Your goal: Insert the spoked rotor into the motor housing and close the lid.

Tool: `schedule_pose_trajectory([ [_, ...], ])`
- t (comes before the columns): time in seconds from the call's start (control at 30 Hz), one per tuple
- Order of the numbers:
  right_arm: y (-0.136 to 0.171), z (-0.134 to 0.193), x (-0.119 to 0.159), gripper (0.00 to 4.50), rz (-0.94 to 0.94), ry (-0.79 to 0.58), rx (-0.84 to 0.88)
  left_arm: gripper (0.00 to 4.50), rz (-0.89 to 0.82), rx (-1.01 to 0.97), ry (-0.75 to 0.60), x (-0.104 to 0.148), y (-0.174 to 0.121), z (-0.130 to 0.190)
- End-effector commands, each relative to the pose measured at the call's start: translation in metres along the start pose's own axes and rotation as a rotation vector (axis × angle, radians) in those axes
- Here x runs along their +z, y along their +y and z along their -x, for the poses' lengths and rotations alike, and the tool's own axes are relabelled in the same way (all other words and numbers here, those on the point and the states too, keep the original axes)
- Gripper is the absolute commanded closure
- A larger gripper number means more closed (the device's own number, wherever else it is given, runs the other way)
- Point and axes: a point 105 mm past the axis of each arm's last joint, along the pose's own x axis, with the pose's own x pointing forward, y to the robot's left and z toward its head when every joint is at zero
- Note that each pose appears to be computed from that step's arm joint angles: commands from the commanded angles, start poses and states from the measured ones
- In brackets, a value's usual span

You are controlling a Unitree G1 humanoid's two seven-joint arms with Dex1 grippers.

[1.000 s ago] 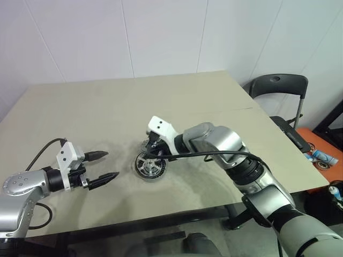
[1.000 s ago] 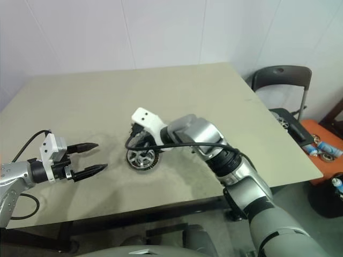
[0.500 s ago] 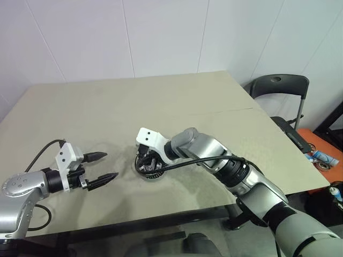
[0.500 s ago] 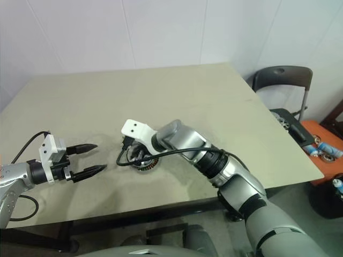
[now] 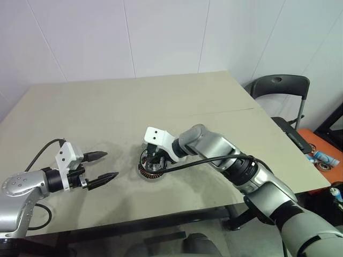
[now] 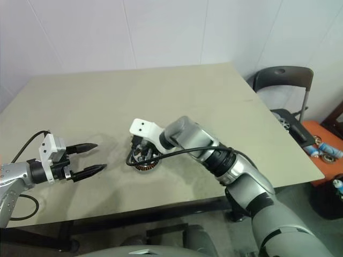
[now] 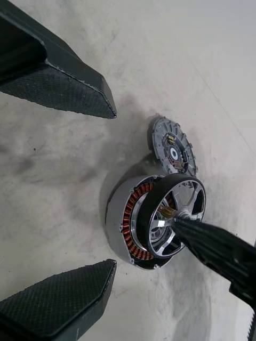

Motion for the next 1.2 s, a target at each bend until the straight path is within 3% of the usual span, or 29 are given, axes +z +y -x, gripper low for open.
schedule_pose_trajectory([
  [0.03,0.011,0.006,0.014,4.47,0.034,-0.043,0.046,0.0,-0.036,0.001,-0.025,0.011,0.002,0.001],
  [0.23,0.014,0.01,0.025,4.47,0.004,-0.091,0.072,0.0,-0.036,0.002,-0.025,0.01,0.002,0.001],
  [0.5,-0.01,0.037,0.021,4.47,-0.162,-0.186,0.017,0.0,-0.035,0.007,-0.021,0.01,0.001,0.003],
  [0.77,-0.03,0.065,-0.018,1.98,-0.397,-0.22,-0.023,0.0,-0.032,0.0,-0.013,0.007,0.0,0.003],
  [0.97,-0.026,0.065,-0.032,0.03,-0.677,-0.33,0.124,0.0,-0.034,-0.011,-0.013,0.008,0.001,0.0],
  [1.2,-0.026,0.045,-0.045,0.01,-0.848,-0.373,0.203,0.0,-0.036,-0.013,-0.012,0.009,0.002,0.0],
])
